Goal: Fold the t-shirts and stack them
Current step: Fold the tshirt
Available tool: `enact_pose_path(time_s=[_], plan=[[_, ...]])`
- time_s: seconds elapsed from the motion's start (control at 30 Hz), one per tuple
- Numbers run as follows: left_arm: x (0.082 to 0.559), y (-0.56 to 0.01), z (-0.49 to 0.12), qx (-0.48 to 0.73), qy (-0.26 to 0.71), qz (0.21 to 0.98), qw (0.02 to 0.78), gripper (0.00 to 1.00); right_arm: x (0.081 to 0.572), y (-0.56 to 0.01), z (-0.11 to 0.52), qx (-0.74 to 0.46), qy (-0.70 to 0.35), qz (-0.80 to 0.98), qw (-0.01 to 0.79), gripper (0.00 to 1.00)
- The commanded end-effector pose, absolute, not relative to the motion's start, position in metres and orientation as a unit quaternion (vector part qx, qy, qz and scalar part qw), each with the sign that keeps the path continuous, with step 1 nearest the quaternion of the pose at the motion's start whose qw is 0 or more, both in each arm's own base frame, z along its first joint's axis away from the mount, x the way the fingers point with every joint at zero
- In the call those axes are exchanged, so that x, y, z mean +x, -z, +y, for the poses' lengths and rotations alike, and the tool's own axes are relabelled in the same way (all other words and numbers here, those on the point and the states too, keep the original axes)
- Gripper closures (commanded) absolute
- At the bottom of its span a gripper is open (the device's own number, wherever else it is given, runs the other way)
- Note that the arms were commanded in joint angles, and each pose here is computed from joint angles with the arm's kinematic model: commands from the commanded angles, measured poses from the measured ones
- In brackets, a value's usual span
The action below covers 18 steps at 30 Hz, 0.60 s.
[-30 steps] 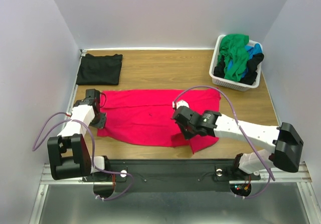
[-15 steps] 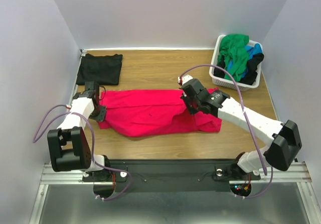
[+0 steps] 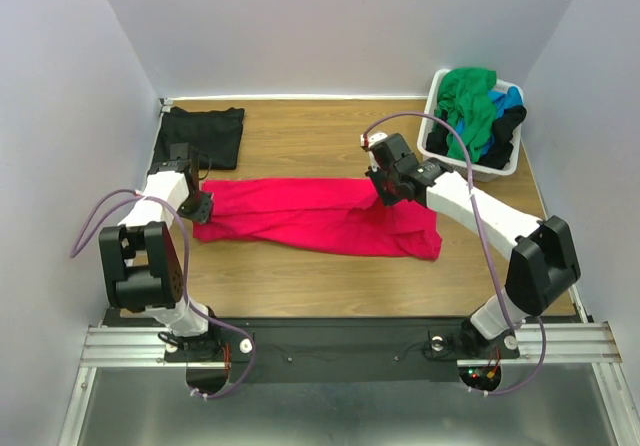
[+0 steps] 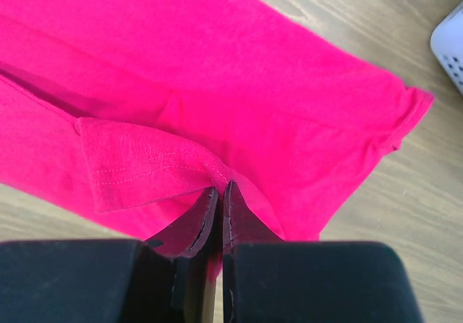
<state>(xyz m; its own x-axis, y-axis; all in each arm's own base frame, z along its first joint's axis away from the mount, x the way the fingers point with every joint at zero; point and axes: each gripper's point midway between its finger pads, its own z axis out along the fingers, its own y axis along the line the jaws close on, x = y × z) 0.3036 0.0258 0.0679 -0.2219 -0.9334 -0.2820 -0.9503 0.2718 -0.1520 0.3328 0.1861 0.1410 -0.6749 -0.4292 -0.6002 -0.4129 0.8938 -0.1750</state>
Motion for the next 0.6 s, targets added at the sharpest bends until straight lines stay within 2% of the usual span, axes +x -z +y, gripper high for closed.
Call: enact_pose_path(time_s=[0.0,0.57], plan=[[0.316,-0.079,0.029,-0.601,-0.026,0.780,0.172,0.86,0.361,-0.164,0.197,-0.235,-0.006,0.897,0.375,1.00],[0.333,-0.077,0.034,-0.604,-0.029,0.778,0.173,0.86,0.400,-0.152,0.182,-0.223,0.024,0.902,0.369,1.00]])
